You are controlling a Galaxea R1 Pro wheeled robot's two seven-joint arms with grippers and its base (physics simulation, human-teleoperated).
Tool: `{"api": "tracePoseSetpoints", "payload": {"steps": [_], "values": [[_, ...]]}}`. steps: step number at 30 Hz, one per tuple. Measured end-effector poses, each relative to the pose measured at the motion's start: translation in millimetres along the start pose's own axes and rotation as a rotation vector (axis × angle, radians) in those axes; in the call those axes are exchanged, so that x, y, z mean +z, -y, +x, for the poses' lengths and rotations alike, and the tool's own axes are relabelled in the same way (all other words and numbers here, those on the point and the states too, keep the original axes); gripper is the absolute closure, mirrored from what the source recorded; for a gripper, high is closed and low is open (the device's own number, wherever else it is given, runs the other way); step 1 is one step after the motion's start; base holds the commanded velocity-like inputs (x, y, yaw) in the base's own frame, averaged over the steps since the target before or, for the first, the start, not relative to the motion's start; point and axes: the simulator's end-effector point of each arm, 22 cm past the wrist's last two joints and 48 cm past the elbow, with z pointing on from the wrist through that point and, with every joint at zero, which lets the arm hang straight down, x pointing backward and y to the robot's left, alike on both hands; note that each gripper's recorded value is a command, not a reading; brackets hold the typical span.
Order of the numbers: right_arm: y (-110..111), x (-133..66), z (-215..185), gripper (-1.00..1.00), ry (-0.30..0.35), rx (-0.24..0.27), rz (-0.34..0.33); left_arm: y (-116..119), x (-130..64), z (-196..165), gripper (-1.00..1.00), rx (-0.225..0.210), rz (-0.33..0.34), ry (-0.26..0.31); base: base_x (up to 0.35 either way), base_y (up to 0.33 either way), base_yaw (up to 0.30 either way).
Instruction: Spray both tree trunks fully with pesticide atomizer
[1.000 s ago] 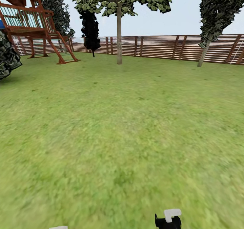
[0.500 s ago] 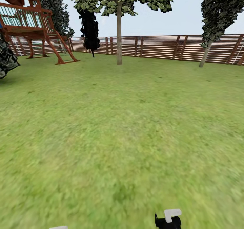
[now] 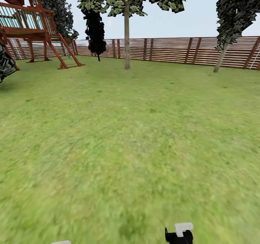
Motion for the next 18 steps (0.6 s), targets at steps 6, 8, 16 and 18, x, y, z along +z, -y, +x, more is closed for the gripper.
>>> {"api": "tracePoseSetpoints", "payload": {"steps": [6,8,16,18], "values": [[0.1,0.0,-0.1,-1.0,0.0,0.0,0.0,-7.7,0.1,-2.3,1.0,-0.012,-0.012,0.005,0.338,0.0,0.0],[0.1,0.0,-0.1,-1.0,0.0,0.0,0.0,-8.0,0.1,-2.4,1.0,-0.015,-0.013,0.005,0.338,0.0,0.0],[0.3,0.0,0.0,-1.0,0.0,0.001,0.001,-8.2,0.1,-2.2,1.0,-0.017,-0.014,0.004,0.338,0.0,0.0],[-0.3,0.0,-0.1,-1.0,0.0,0.002,0.0,-8.2,0.1,-2.2,1.0,-0.017,-0.014,0.004,0.338,0.0,0.0]]}}
